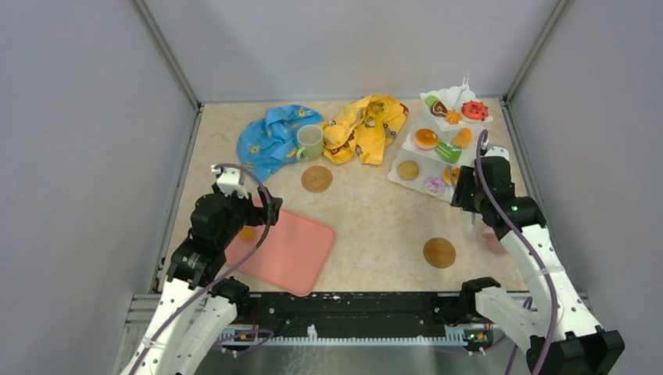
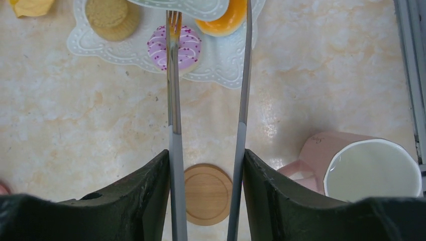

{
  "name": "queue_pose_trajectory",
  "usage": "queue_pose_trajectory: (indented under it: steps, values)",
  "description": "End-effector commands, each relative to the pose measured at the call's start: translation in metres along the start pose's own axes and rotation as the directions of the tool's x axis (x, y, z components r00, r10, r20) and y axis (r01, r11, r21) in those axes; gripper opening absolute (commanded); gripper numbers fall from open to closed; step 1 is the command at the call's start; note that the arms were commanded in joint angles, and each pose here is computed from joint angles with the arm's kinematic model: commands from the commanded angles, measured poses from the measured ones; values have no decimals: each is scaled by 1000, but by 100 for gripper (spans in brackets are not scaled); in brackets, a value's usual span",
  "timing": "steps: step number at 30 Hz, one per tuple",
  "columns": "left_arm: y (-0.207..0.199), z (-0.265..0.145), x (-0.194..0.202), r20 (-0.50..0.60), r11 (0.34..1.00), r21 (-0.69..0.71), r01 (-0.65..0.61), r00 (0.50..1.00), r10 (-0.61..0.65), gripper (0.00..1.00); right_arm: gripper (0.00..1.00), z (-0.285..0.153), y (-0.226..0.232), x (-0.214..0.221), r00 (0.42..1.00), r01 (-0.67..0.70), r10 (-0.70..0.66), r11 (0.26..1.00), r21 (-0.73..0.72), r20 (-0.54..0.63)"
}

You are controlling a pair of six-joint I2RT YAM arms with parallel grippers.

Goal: Serve the afternoon tea
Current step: Place the desert on the desert table, then pick up the desert from the tray.

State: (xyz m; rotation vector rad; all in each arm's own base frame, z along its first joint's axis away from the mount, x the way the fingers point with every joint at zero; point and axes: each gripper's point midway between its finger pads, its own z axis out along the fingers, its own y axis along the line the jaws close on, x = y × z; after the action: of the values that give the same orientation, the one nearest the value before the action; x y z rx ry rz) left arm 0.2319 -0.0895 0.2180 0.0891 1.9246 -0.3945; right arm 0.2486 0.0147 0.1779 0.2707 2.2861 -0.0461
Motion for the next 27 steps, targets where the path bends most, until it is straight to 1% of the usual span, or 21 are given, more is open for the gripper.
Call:
queue_pose_trajectory:
  steps: [1, 4, 5, 10, 14, 17, 24, 27]
  values:
    - [-1, -2, -11, 49, 1000, 1, -10, 999, 10, 99, 50, -25, 13, -26, 997, -55, 60, 995, -84, 53]
    - [-2, -2, -12, 51, 1000, 5, -11, 999, 11, 99, 49, -30, 20, -17, 999, -48, 48, 990, -130, 3]
    - [-2, -2, -12, 51, 1000, 6, -11, 999, 11, 99, 49, -31, 19, -12, 999, -44, 41, 991, -124, -24]
    - [-3, -2, -13, 54, 1000, 13, -10, 998, 9, 99, 48, -37, 15, 6, 997, -68, 62, 989, -129, -45]
    - [-4, -2, -11, 49, 1000, 16, -10, 999, 9, 99, 48, -49, 14, 15, 998, -40, 31, 987, -156, -58]
    - [-4, -1, -11, 50, 1000, 17, -12, 999, 11, 99, 47, -66, 23, 13, 999, -33, 27, 969, -244, -27]
    - [-1, -3, -13, 56, 1000, 2, -7, 998, 7, 99, 47, -90, 30, 33, 998, -9, -14, 939, -344, -63]
    - [-1, -4, -13, 57, 1000, 0, -3, 998, 3, 99, 47, -97, 43, 42, 996, -5, -35, 902, -431, -86]
